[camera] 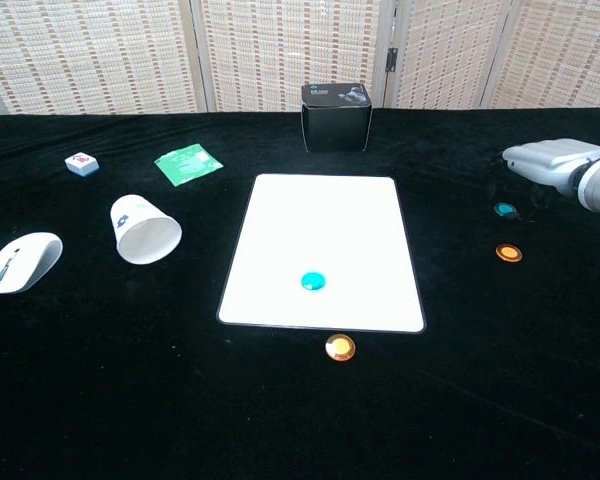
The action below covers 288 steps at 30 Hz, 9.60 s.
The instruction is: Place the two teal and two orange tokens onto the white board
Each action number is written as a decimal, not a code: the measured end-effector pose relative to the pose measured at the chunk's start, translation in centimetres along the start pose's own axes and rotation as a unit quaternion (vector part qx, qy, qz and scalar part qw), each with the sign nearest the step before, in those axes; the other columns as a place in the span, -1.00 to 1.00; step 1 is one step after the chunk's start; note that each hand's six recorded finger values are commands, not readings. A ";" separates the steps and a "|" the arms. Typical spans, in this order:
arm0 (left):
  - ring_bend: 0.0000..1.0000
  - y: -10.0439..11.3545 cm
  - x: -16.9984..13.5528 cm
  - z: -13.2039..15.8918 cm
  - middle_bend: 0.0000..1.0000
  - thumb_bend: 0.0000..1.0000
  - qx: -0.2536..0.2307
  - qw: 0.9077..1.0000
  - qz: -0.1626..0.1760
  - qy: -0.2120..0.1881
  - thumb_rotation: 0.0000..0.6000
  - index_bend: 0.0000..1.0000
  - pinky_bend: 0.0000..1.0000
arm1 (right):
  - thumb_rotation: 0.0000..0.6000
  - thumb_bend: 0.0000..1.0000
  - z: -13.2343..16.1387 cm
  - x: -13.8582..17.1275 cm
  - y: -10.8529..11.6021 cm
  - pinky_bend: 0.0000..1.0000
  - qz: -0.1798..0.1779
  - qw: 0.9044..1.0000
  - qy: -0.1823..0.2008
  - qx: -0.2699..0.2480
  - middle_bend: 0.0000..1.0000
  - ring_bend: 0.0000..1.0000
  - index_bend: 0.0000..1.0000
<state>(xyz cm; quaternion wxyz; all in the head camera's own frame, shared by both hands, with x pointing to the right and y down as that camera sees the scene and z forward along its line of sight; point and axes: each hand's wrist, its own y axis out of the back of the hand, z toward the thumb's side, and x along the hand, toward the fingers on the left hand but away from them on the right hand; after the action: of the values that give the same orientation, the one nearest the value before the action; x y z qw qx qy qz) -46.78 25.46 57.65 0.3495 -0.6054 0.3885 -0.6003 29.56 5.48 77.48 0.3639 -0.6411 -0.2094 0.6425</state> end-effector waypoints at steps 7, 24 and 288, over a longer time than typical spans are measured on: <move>-0.94 -0.1 0.0 0.0 -1.00 -0.34 0.000 1.000 -0.002 0.000 1.00 -0.89 -1.00 | 1.00 -0.12 -0.2 -0.1 -0.4 -1.00 0.002 1.000 -0.002 0.003 -0.70 -1.00 -0.22; -0.94 -0.3 0.1 -0.2 -1.00 -0.34 0.001 1.000 -0.005 0.004 1.00 -0.89 -1.00 | 1.00 -0.12 -0.6 -0.7 -0.6 -1.00 0.005 1.000 -0.012 0.005 -0.61 -0.99 -0.06; -0.94 -0.6 -1.1 -1.0 -1.00 -0.34 -0.005 1.000 -0.005 0.008 1.00 -0.88 -1.00 | 1.00 -0.11 19.7 15.4 -2.3 -1.00 -0.054 0.890 0.425 0.159 -0.85 -1.00 -0.30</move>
<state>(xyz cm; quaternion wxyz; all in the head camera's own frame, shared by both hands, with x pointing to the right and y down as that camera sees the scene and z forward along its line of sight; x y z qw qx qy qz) -47.74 26.79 57.76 0.3400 -0.6044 0.3913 -0.6050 12.12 22.22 70.61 0.5488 -0.7743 0.0358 0.3129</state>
